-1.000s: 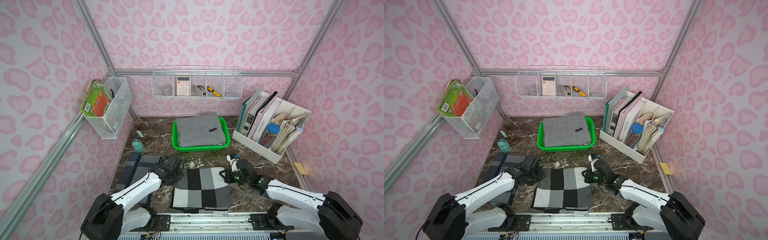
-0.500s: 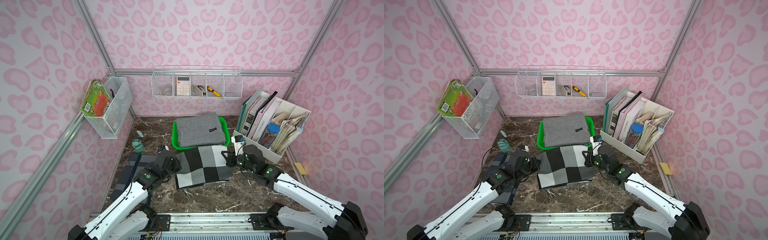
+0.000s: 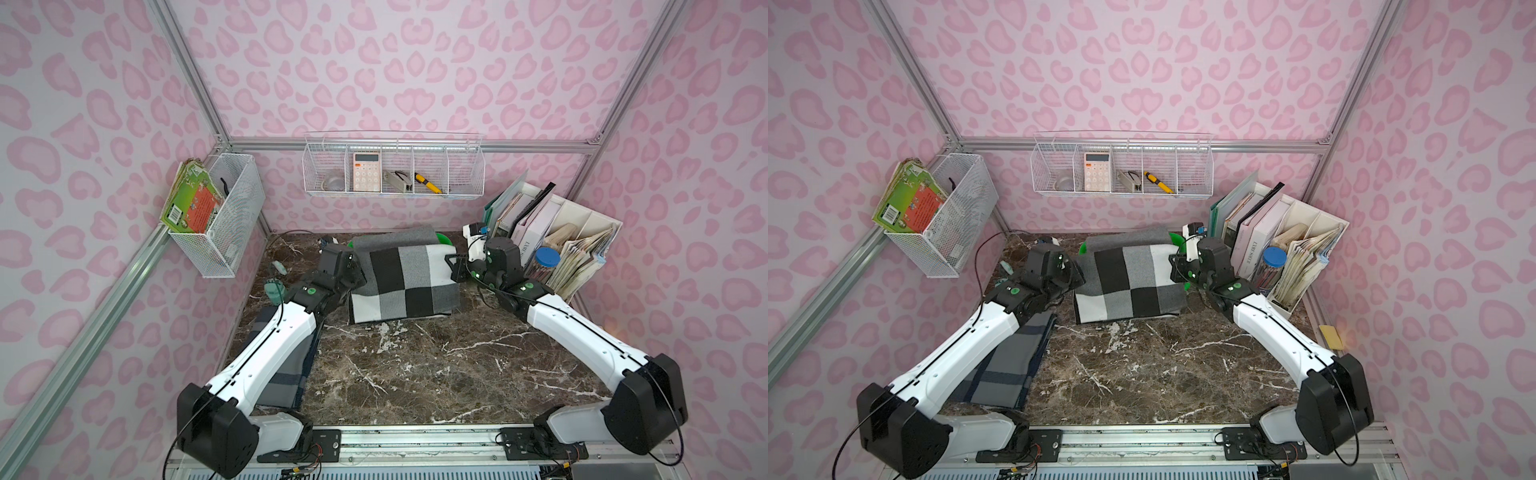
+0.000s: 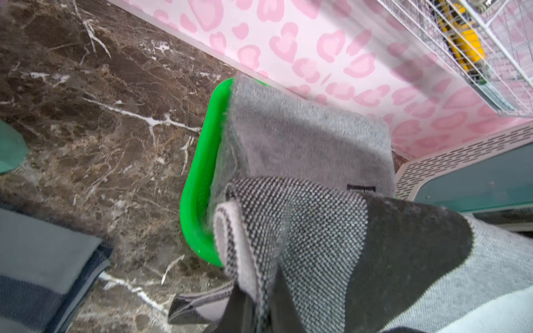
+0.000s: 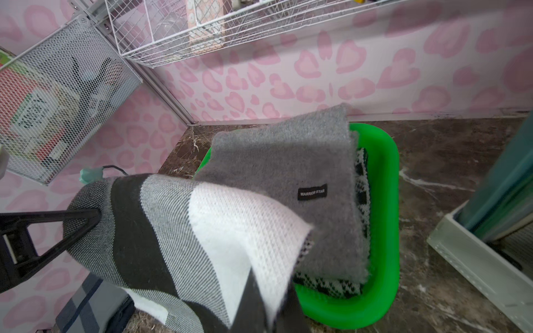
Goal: Put the folded scarf in the basket
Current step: Place the scarf in the basket.
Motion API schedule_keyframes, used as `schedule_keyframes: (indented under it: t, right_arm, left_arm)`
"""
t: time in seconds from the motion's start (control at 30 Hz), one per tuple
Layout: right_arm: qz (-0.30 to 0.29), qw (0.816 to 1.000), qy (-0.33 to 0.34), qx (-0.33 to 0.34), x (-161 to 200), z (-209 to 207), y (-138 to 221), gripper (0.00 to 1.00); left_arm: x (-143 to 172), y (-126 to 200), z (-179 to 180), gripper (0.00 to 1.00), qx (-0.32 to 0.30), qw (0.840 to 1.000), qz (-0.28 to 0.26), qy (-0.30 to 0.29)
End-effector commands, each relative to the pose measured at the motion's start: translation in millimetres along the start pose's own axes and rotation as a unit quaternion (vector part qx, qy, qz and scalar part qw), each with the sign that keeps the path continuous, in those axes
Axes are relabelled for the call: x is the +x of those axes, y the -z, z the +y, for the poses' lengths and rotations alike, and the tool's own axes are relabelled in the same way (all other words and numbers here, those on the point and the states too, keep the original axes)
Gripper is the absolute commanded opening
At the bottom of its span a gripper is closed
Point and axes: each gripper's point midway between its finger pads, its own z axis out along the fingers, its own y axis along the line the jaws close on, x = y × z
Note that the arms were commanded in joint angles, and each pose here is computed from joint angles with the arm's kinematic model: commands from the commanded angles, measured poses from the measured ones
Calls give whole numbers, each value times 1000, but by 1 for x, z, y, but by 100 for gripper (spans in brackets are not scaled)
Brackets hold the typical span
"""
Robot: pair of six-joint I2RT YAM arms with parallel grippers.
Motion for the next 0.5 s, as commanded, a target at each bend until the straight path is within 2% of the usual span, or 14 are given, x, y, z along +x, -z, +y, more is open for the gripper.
schedule_keyframes:
  t: [0.0,0.17,0.47]
  right_arm:
    - [-26,999,18,-5,-28,-4,-14,0]
    - [-32,999,25,-1,-54,-17,-45,0]
    - [-9,1000,23,13,-57,-52,-100,0]
  left_arm:
    - [-25,-15,-10,0,14,1000,-11,-11]
    - [-53,-49,-12,0,8,1000,-26,-13]
    - [-81,-100,-8,0,-5,998,-44,-41]
